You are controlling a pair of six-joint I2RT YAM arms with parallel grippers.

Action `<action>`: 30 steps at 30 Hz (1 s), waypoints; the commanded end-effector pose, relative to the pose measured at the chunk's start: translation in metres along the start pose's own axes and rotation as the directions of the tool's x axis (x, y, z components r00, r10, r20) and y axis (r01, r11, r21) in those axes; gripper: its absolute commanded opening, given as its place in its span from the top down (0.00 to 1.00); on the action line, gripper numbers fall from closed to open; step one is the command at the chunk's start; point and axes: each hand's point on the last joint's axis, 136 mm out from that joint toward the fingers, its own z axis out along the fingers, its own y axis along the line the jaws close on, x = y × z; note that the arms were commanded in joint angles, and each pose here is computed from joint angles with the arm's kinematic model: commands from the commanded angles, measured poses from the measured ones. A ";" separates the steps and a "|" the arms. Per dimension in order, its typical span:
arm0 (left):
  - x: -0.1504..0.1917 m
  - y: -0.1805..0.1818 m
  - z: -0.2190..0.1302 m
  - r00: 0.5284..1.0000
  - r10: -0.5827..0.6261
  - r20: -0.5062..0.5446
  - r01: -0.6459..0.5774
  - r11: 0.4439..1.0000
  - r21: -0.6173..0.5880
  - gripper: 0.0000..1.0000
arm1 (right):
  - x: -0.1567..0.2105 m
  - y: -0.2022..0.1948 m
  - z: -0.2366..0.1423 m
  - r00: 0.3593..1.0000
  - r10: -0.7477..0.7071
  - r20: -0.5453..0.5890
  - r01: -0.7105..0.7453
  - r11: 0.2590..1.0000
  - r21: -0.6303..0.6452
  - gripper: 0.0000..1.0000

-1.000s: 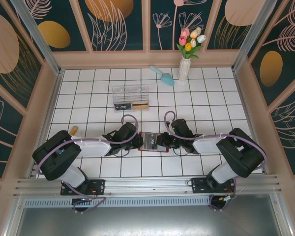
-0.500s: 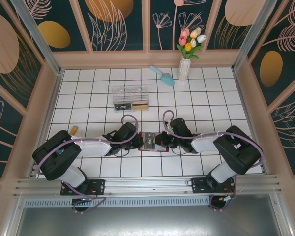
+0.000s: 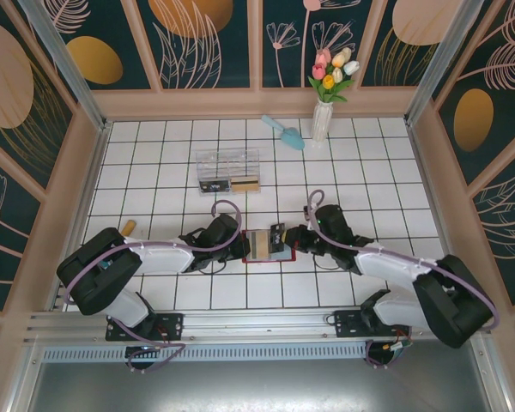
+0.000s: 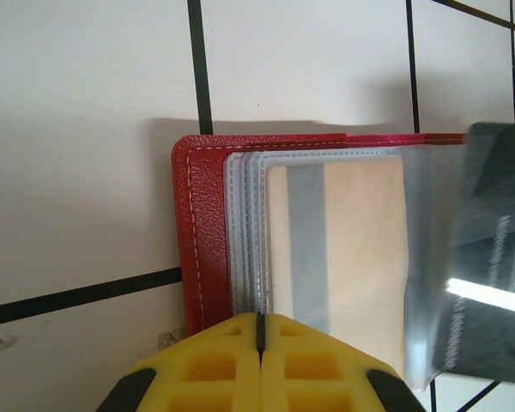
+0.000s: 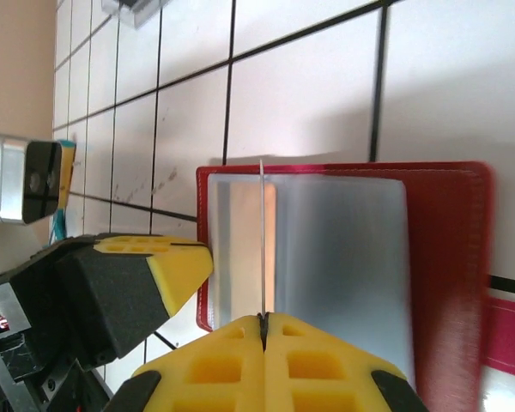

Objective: Take the credit cards out of the card holder

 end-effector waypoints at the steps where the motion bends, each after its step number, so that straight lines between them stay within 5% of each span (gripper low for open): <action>1: 0.014 0.026 -0.003 0.999 -0.011 -0.034 0.008 0.995 -0.098 0.96 | 0.001 -0.012 -0.016 1.000 -0.021 0.023 0.020 0.999 0.048 1.00; 6: -0.010 -0.006 -0.021 0.999 0.016 0.044 -0.015 1.000 -0.008 0.76 | -0.016 0.012 -0.037 0.992 -0.078 0.094 0.080 0.997 -0.017 1.00; 11: -0.042 -0.056 -0.056 0.987 0.021 0.156 -0.054 0.975 0.214 0.69 | -0.029 0.039 -0.046 0.985 -0.123 0.125 0.139 0.982 -0.130 1.00; 18: -0.074 -0.098 -0.100 0.958 0.072 0.276 -0.171 0.920 0.352 0.69 | -0.048 0.076 -0.056 0.964 -0.199 0.177 0.242 0.934 -0.265 1.00; 30: -0.078 -0.147 -0.133 0.951 0.107 0.291 -0.265 0.766 0.586 0.76 | -0.051 0.125 -0.076 0.943 -0.274 0.188 0.332 0.808 -0.488 1.00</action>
